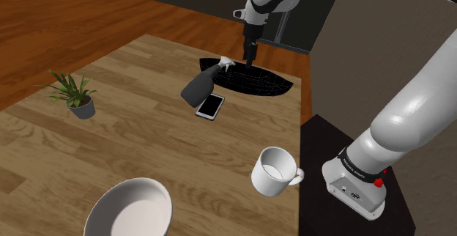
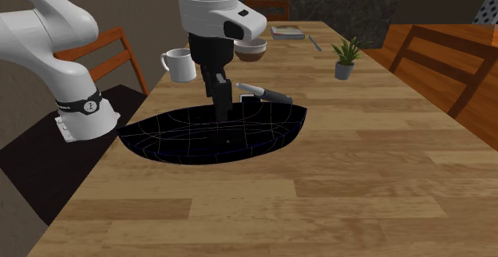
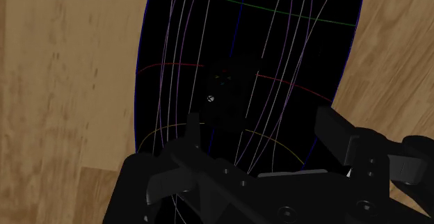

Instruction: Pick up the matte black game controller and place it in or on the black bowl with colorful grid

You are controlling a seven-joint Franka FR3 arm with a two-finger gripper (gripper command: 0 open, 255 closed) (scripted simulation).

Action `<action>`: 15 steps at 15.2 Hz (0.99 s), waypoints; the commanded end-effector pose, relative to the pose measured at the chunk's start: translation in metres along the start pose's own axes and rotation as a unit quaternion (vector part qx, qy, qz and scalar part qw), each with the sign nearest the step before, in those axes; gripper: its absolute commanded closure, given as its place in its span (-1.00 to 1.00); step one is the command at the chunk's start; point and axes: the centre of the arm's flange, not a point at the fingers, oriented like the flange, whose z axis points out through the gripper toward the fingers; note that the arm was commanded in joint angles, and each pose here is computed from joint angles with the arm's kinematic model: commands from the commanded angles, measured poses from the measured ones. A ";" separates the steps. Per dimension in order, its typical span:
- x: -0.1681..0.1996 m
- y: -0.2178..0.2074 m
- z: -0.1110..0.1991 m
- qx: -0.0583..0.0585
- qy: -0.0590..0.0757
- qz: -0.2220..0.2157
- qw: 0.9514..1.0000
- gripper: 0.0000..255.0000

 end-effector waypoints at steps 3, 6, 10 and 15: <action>0.000 0.000 0.000 0.000 0.000 0.000 1.000 -1.00; 0.000 0.000 -0.040 0.000 0.000 0.000 1.000 -1.00; 0.000 0.000 -0.050 0.000 0.000 0.000 1.000 -1.00; 0.000 0.000 -0.050 0.000 0.000 0.000 1.000 -1.00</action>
